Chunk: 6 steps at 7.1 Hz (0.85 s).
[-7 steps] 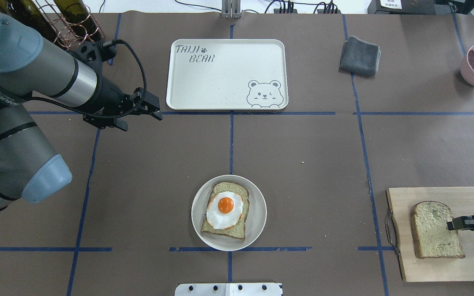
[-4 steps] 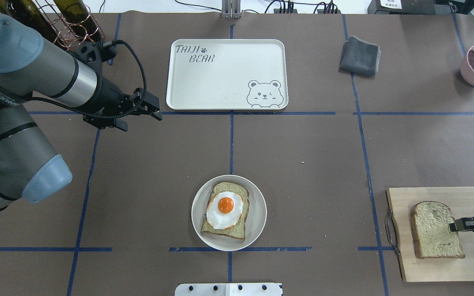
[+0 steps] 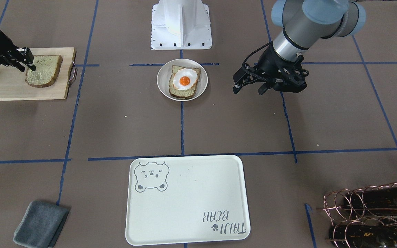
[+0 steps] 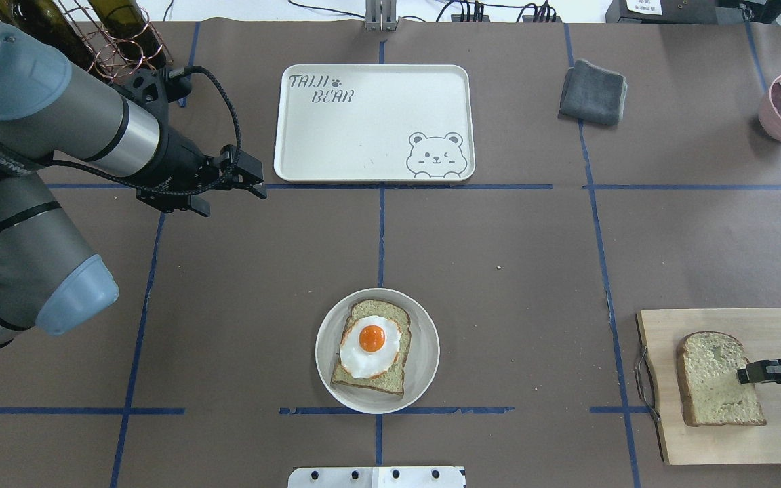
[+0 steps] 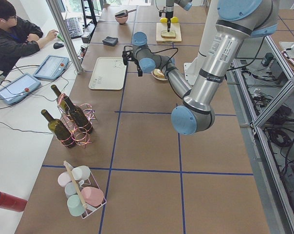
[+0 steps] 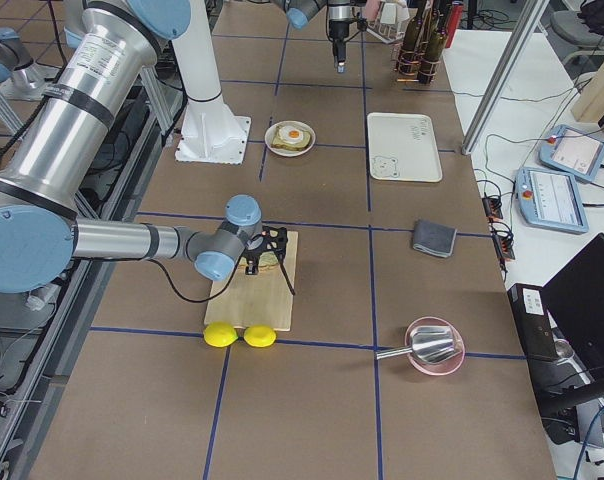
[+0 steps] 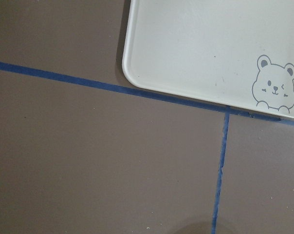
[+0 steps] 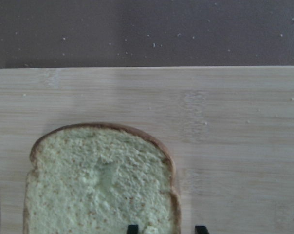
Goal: Make sandwich and place on tray
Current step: 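Lower the right gripper and grasp the bread slice edge on the cutting board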
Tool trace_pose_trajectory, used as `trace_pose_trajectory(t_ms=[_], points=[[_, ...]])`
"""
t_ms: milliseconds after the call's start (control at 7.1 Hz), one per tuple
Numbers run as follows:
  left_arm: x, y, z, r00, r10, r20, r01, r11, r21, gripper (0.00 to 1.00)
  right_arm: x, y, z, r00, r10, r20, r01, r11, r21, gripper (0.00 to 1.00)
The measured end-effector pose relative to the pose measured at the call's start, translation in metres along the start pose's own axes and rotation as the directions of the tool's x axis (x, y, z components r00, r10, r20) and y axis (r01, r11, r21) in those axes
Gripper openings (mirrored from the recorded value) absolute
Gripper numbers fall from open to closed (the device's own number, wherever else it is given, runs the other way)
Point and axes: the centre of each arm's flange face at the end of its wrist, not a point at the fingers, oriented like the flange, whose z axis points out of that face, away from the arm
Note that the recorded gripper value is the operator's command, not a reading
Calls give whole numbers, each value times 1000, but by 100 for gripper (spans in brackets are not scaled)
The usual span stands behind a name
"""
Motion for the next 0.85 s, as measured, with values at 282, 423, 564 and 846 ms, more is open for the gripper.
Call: trace_pose_trajectory(t_ms=[282, 423, 564, 846], points=[[0, 0, -1, 1000, -1, -1, 1, 1000, 2, 100, -2, 3, 3, 1000, -7, -1, 7, 1000, -11, 41], [0, 0, -1, 1000, -1, -2, 1, 1000, 2, 100, -3, 3, 4, 1000, -11, 0, 11, 1000, -16, 25], [1, 0, -1, 1000, -1, -2, 1, 1000, 2, 100, -3, 4, 5, 1000, -13, 1, 13, 1000, -21, 0], [0, 0, -1, 1000, -1, -1, 1, 1000, 2, 100, -4, 5, 5, 1000, -15, 2, 15, 1000, -23, 0]])
